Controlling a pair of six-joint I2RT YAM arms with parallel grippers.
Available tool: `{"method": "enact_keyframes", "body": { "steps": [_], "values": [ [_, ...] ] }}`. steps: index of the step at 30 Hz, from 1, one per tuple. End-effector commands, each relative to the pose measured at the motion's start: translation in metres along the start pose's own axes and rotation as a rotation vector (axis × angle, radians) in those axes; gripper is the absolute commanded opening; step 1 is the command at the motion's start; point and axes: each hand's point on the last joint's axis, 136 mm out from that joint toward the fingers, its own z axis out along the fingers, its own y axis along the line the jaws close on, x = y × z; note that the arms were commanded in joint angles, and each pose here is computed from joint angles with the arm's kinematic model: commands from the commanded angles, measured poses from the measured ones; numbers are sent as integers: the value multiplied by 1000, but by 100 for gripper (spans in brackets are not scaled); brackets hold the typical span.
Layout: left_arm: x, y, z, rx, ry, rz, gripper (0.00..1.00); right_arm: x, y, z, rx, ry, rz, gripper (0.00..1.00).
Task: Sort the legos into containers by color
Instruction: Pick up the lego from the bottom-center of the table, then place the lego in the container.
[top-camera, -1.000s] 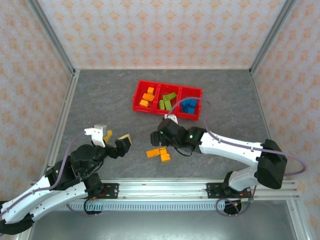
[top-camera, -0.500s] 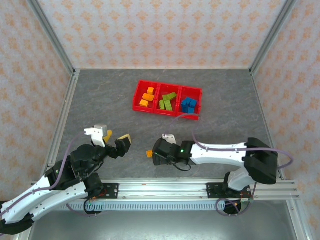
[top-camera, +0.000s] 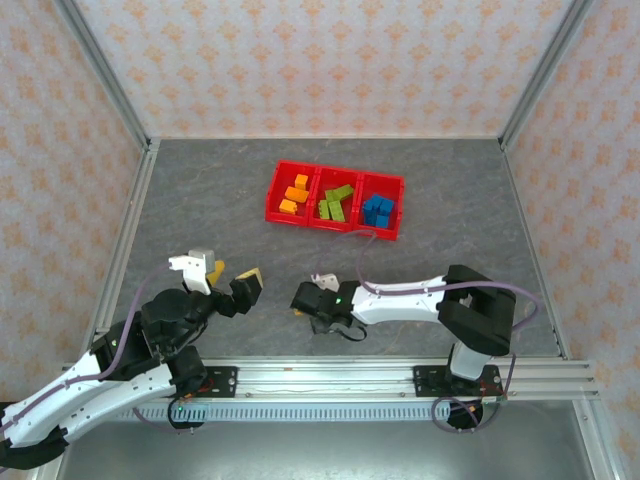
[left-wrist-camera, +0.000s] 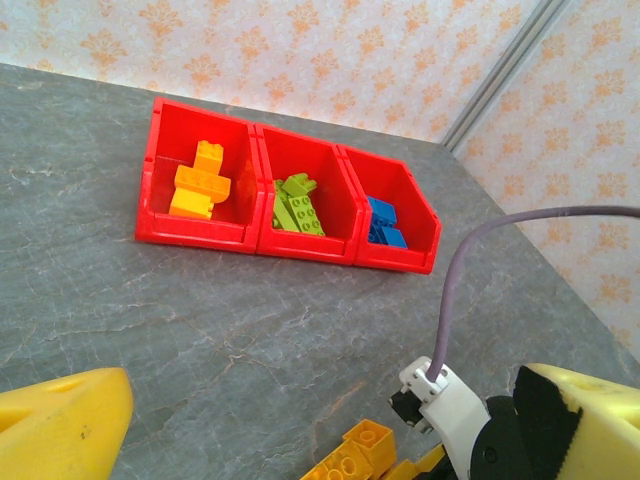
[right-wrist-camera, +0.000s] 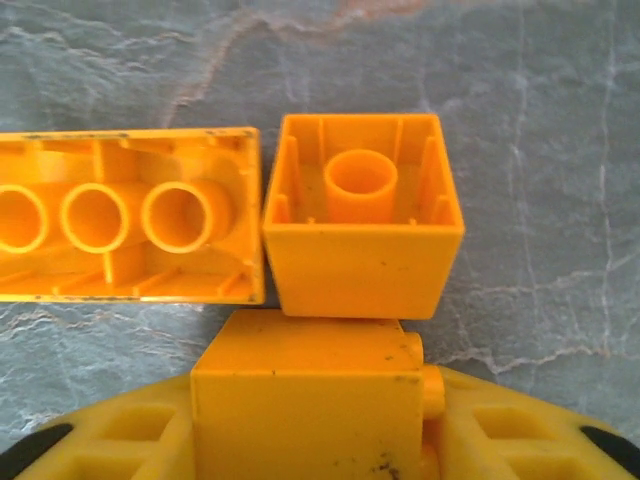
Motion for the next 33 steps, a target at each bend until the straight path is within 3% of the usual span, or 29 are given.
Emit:
{"method": "enact_keyframes", "body": {
  "steps": [1,5,10,16,21,27,33],
  "values": [
    [-1,2,0,-11,-11,6,99,-9,0,-8,36,-24,-39,40],
    [-1,3,0,-12,-15,5,99,-27,14,-40,3,-53,-65,27],
    [-1,3,0,-12,-14,5,99,-78,30,-112,-73,-237,-74,27],
    [-2,3,-1,-11,-19,3,99,-167,13,-142,-94,-414,-42,26],
    [-2,2,-1,-5,-20,0,99,-246,13,-135,-115,-541,-47,25],
    [-4,2,-3,0,-28,-5,99,-323,7,-86,-25,-525,-86,25],
    [-4,2,-3,4,-29,-6,99,-368,0,-38,-23,-468,-80,26]
  ]
}}
